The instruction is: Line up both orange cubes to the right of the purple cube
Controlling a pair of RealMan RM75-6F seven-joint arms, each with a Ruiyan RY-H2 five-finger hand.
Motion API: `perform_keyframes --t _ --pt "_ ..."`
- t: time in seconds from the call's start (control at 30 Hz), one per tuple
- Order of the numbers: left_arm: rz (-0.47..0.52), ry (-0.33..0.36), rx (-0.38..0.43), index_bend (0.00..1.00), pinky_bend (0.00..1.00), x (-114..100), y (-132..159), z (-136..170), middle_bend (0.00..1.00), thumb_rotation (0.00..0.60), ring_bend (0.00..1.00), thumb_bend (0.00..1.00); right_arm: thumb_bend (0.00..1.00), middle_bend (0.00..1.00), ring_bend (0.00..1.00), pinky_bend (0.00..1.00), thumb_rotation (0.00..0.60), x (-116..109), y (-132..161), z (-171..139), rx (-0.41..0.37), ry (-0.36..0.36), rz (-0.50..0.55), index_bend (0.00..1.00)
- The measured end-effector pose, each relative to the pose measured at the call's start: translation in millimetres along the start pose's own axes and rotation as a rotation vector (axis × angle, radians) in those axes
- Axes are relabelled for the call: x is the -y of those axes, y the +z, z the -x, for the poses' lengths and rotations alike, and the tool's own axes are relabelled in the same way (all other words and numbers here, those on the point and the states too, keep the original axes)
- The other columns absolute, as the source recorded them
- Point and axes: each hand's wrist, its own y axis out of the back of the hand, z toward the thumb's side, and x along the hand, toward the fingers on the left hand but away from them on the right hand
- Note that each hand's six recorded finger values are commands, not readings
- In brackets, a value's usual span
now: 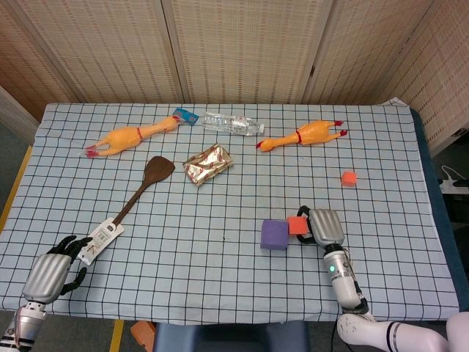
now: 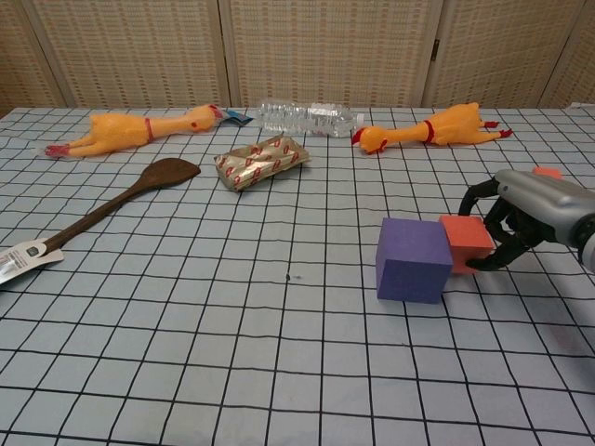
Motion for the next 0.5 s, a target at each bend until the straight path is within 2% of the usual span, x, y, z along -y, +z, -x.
perform_keyframes --t 0.5 --pt "0.003 -0.002 0.002 0.18 0.37 0.3 0.5 0.1 0.26 0.6 0.13 0.45 0.09 0.84 0.94 1.0 0.6 5.5 6.6 -7.1 0.002 0.007 0.004 0.61"
